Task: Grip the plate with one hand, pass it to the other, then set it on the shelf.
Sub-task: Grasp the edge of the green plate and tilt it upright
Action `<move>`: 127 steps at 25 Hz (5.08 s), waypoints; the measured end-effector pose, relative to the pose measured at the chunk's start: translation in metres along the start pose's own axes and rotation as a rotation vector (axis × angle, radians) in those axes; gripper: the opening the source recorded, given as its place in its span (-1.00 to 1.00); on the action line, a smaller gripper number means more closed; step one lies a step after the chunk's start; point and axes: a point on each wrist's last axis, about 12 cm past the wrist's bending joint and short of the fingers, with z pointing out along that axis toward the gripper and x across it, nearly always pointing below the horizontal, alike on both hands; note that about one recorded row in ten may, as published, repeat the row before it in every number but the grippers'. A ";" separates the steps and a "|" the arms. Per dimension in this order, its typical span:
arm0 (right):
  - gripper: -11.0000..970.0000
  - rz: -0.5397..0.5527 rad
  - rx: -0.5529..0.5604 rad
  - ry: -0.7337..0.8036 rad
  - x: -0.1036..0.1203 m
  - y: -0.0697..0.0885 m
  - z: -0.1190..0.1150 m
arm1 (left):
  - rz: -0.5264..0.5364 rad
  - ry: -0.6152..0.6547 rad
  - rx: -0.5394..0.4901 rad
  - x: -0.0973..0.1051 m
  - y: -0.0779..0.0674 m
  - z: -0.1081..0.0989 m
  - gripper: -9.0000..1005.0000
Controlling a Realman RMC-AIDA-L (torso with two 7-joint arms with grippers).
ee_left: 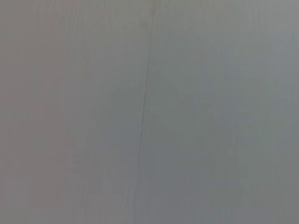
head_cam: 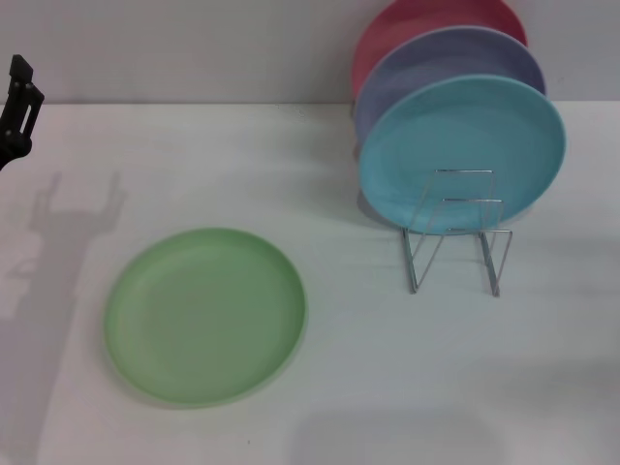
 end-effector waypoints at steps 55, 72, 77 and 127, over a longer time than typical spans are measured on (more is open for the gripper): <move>0.55 0.019 0.002 0.030 0.005 0.005 0.003 | 0.027 1.131 0.107 -0.139 -0.003 0.071 0.62; 0.55 0.019 -0.006 0.031 0.006 0.007 0.009 | 0.060 1.555 0.126 -0.098 -0.025 0.076 0.62; 0.55 0.016 -0.006 0.030 0.005 0.006 0.009 | 0.044 1.579 0.115 -0.090 -0.027 0.074 0.62; 0.55 0.016 -0.024 0.015 0.005 0.011 0.017 | 0.017 1.640 0.075 -0.047 -0.034 0.077 0.22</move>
